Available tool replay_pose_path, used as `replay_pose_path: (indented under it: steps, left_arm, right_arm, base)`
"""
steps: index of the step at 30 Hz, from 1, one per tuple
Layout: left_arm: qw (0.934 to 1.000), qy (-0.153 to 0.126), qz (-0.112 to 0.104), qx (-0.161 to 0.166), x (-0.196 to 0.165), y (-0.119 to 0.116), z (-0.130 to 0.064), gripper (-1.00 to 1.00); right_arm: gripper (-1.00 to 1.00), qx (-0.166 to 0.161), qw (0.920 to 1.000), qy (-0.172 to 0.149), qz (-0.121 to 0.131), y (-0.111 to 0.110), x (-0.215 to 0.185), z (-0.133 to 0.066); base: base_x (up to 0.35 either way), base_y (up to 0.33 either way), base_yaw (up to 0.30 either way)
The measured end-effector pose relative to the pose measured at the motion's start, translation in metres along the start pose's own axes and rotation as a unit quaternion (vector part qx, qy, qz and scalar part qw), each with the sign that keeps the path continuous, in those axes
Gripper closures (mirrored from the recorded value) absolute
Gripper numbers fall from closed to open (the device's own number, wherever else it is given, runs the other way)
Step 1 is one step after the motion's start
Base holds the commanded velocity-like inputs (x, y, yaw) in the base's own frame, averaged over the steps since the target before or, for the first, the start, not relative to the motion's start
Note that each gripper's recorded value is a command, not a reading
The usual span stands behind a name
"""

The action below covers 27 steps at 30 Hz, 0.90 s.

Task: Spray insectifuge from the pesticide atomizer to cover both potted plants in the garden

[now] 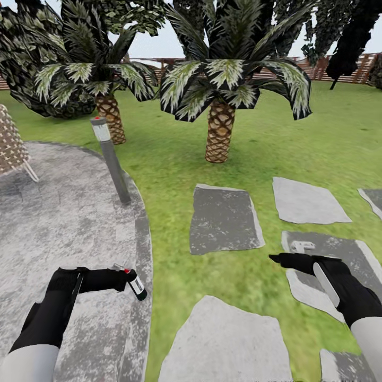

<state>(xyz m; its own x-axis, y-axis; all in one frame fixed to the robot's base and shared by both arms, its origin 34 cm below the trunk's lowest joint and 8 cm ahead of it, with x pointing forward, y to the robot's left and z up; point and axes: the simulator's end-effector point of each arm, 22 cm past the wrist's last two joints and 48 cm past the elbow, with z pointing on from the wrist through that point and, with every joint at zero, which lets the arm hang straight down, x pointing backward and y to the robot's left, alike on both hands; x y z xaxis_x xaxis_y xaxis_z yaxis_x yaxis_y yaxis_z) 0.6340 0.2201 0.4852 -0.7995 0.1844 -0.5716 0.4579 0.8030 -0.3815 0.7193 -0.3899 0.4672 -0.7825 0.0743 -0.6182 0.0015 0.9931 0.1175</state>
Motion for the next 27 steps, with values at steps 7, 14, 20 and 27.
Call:
replay_pose_path:
  steps: [7,14,20,27]
  left_arm:
    - [1.0000,0.000,0.000,0.000,0.000,0.000,0.000,1.00]
    - [1.0000,0.000,0.000,0.000,0.000,0.000,0.000,1.00]
    - [1.0000,0.000,-0.001,0.000,0.000,0.000,0.000,1.00]
    - [1.0000,0.000,0.000,-0.001,0.000,0.000,0.000,1.00]
  right_arm:
    - [-1.00,0.004,1.0000,-0.005,0.007,-0.006,-0.003,-0.002]
    - [-1.00,0.014,0.9989,-0.022,0.039,-0.024,-0.013,-0.009]
    - [-1.00,0.014,0.9989,-0.022,0.040,-0.024,-0.013,-0.008]
    - [-1.00,0.014,0.9988,-0.023,0.040,-0.024,-0.013,-0.009]
  base:
    - [0.134,-0.334,-0.264]
    - [0.205,-0.293,-0.261]
    - [0.226,-0.281,-0.254]
    - [0.291,-0.176,-0.268]
